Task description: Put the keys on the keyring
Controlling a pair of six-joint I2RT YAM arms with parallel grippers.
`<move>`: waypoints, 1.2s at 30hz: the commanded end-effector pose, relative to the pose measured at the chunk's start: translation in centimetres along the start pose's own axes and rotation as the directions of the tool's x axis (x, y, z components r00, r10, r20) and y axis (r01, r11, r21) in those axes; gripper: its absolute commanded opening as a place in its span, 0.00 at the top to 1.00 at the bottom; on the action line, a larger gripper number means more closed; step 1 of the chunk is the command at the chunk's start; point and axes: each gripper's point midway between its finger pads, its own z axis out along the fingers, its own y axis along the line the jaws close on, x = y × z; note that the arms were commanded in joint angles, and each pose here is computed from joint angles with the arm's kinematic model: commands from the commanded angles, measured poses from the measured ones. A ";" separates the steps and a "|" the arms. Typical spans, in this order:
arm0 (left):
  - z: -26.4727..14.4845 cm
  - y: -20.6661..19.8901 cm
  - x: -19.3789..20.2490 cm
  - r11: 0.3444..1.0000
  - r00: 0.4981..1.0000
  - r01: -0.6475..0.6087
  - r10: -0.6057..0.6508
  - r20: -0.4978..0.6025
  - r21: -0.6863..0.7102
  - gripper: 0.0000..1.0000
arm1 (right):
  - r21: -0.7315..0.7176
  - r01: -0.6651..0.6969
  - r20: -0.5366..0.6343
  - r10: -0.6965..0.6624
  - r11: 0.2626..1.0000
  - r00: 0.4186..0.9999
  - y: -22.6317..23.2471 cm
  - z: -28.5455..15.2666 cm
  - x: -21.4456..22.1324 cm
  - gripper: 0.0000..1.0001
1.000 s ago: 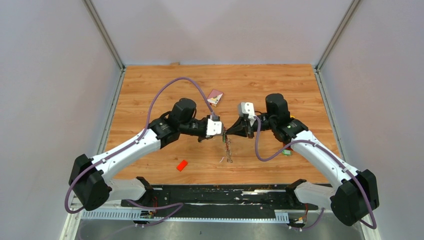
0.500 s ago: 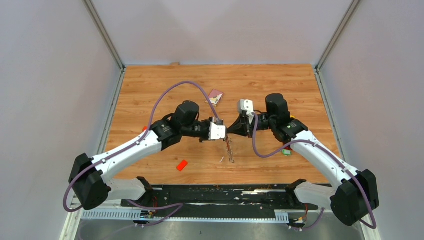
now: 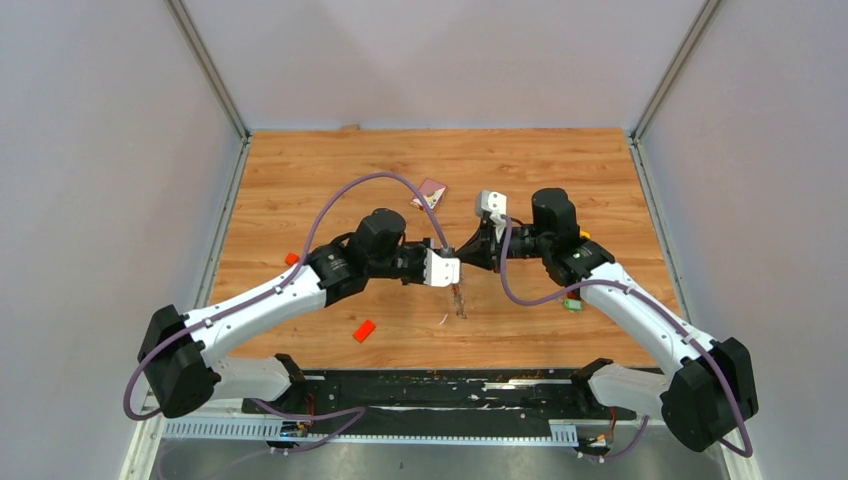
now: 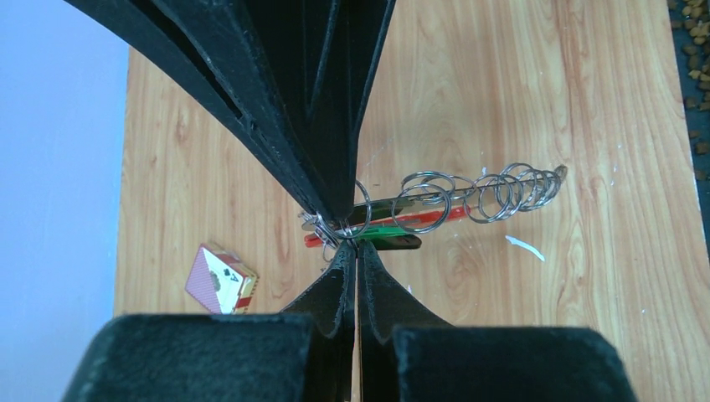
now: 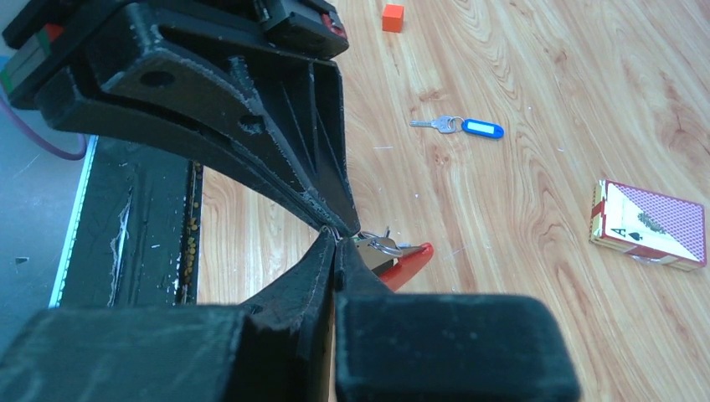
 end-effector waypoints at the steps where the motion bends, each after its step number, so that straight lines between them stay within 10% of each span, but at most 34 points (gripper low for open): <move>1: 0.6 -1.3 -1.2 0.999 0.999 -0.045 0.045 0.027 0.029 1.00 | 0.112 0.067 0.082 -0.076 0.991 0.994 -2.6 0.0 -3.1 1.00; 27: -0.6 0.1 -0.7 0.988 0.989 -0.116 0.105 -0.101 -0.104 0.68 | 0.131 0.100 0.072 -0.110 0.986 0.991 -3.0 -0.5 -2.5 1.00; 36: -3.6 1.6 -1.7 0.995 0.999 0.030 -0.025 0.048 -0.100 0.54 | -0.046 0.211 0.097 -0.205 0.976 0.974 0.1 -0.9 -2.3 1.00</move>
